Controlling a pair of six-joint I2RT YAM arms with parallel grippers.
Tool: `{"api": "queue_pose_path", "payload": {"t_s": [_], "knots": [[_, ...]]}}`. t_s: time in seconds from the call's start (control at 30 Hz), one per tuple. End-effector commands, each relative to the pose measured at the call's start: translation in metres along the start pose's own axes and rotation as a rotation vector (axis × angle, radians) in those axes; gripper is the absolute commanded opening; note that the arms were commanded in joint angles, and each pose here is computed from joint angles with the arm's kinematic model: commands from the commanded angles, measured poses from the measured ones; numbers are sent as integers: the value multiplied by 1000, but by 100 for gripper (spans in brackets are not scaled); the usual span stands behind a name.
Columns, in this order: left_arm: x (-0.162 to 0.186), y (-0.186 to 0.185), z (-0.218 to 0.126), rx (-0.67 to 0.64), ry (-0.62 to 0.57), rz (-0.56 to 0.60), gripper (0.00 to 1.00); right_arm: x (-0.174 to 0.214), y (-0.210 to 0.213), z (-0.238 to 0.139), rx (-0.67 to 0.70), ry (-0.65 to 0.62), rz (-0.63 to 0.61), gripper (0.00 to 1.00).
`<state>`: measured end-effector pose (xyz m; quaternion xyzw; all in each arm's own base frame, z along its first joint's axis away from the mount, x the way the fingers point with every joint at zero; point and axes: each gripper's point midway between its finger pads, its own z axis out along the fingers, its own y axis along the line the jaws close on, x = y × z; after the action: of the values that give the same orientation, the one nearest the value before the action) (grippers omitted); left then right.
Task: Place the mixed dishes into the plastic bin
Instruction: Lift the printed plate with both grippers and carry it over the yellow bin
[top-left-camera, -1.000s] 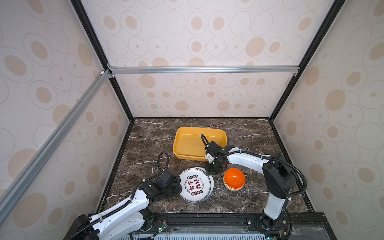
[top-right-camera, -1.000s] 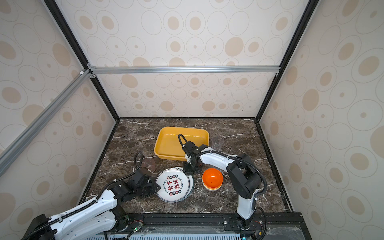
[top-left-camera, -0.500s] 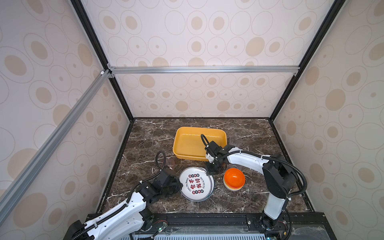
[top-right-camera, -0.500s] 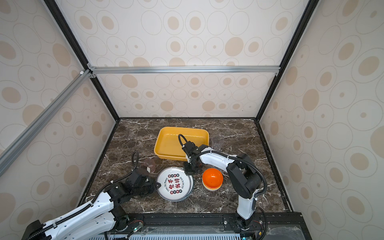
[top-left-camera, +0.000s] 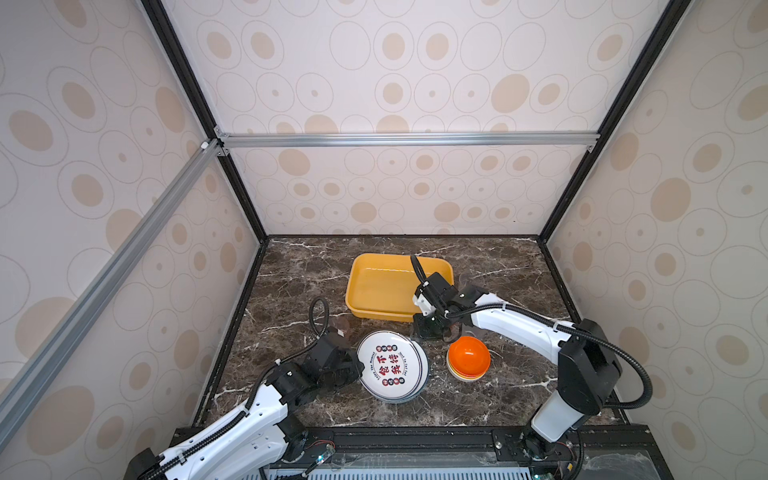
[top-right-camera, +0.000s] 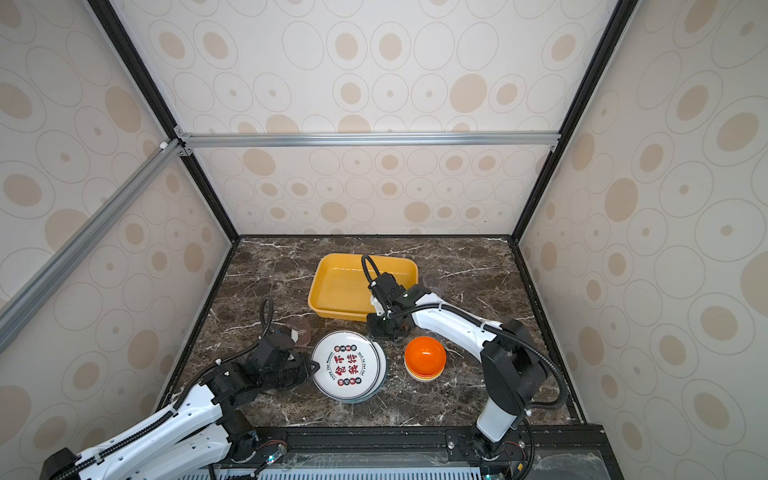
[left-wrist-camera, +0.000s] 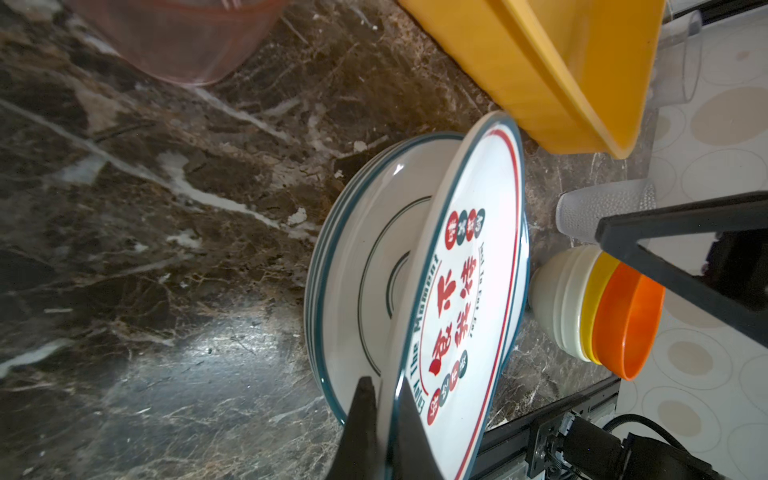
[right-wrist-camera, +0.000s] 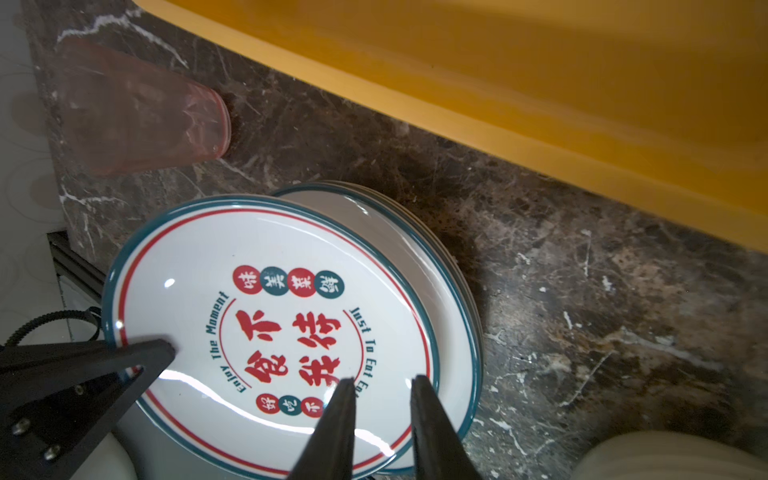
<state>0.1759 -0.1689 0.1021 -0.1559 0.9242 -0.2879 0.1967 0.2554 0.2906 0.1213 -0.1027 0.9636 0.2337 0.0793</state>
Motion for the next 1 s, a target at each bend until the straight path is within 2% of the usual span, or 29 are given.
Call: {"api": "queue_pose_path", "payload": {"t_s": [0.0, 0.37, 0.63, 0.97], "knots": [[-17, -35, -22, 96, -60, 37, 0, -8, 1, -25, -15, -54, 20, 27], [-29, -65, -40, 182, -92, 42, 0, -18, -6, -61, -99, -143, 81, 32], [-52, -100, -54, 253, -146, 65, 0, -25, -15, -78, -187, -202, 150, 36], [-90, -121, -55, 294, -203, 57, 0, -38, -30, -91, -237, -280, 237, 42]]}}
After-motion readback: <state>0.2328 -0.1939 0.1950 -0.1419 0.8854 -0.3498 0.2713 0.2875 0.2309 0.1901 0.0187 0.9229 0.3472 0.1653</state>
